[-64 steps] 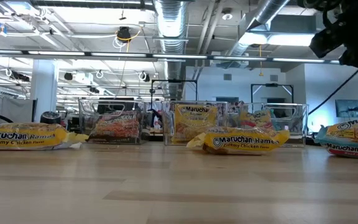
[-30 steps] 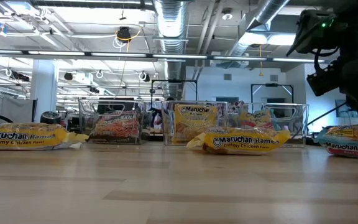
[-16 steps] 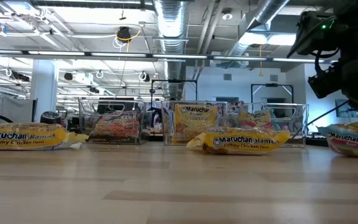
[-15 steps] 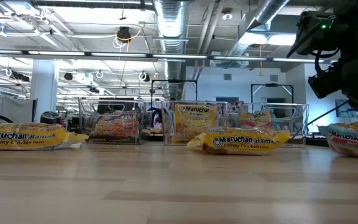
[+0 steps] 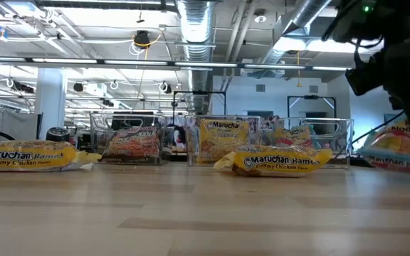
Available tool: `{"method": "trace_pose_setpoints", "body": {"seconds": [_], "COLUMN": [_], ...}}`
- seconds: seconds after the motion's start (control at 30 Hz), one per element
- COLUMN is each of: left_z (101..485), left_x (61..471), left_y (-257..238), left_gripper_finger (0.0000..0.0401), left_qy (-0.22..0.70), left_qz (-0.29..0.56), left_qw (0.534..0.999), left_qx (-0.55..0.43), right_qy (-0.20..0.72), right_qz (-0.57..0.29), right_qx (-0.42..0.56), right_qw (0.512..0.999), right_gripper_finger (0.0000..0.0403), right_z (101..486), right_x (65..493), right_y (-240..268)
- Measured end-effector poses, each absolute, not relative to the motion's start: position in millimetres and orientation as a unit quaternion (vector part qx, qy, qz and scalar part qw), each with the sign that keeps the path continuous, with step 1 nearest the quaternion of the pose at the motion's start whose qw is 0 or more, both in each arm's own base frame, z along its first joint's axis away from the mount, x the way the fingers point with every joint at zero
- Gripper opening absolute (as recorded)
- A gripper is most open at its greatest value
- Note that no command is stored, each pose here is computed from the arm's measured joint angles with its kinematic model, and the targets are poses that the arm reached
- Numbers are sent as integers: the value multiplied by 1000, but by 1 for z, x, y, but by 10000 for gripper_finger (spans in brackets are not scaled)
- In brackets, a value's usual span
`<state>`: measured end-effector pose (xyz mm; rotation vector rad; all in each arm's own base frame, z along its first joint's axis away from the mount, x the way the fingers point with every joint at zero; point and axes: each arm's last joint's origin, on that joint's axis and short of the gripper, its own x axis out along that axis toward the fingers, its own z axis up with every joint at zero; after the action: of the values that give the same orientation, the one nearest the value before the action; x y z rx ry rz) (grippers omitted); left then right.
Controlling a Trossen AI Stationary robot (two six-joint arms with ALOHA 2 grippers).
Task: Sort Maruchan noodles
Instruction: Put the blue noodle pack into the right transparent bin
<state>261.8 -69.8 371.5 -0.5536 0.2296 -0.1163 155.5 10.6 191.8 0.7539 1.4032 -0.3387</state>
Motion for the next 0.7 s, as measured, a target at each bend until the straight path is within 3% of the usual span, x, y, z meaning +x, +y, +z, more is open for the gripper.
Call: {"method": "trace_pose_setpoints", "body": {"seconds": [0.7], "left_z": [366], "left_x": [267], "left_y": [-36], "left_gripper_finger": [137], "left_qy": [122], "left_qz": [9], "left_qw": [954], "left_qx": [-272], "right_qy": [586], "right_qz": [-152], "right_qx": [253], "right_qw": [755], "right_gripper_finger": [3], "right_z": [275], "right_x": [164], "right_y": [34]}}
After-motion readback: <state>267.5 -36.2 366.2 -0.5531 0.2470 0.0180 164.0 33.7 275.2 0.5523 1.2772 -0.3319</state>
